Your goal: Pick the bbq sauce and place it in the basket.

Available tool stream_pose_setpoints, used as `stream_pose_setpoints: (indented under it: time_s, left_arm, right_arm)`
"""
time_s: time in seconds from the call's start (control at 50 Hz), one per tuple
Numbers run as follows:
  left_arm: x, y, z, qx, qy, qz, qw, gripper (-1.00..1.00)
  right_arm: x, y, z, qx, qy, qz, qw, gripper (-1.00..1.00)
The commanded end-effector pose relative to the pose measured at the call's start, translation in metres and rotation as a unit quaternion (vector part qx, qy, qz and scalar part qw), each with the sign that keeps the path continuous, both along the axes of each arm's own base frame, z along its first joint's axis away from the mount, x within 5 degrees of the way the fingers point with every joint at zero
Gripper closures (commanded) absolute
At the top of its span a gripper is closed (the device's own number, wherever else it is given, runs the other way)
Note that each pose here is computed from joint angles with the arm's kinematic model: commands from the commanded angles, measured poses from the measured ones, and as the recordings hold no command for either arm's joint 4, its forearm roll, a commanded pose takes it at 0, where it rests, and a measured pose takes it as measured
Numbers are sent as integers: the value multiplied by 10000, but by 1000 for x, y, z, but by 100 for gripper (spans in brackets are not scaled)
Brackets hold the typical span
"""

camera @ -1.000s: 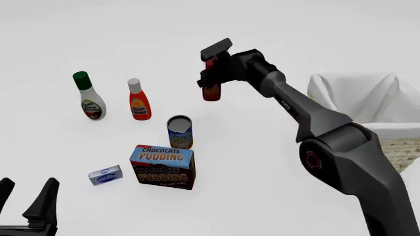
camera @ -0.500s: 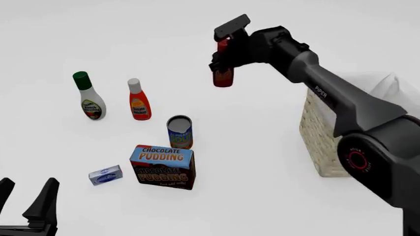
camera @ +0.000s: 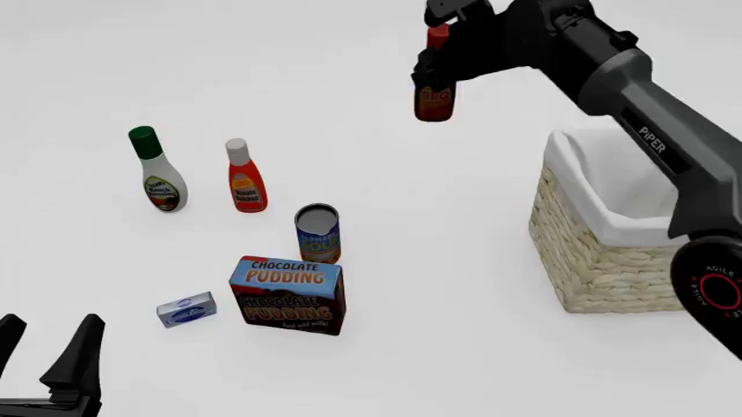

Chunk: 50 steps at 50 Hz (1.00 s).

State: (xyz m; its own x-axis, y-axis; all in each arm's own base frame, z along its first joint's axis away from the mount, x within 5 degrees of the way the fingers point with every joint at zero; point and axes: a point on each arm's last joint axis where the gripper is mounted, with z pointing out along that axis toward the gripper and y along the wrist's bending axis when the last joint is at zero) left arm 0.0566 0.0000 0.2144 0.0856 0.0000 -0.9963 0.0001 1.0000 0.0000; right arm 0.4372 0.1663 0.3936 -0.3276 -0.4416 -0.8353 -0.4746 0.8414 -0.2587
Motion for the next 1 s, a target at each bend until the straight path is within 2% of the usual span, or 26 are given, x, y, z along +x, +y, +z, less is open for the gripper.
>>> stream_pose_setpoints:
  time_s: [0.02,0.28,0.62,1.0]
  left_arm:
    - [0,0,0,0,0,0,10000,-100]
    - [0,0,0,0,0,0,10000,-100]
    - [0,0,0,0,0,0,10000,-100]
    - [0,0,0,0,0,0,10000,-100]
  right_arm:
    - [-15,-31,35,29,-206,-246,9995,100]
    - [-34,-63,58,-83,-341,-479,9982,100]
    - [-60,-102,76,-154,-455,-839,9953,100]
    - [-90,-147,73,-74,-486,-1449,9882,100]
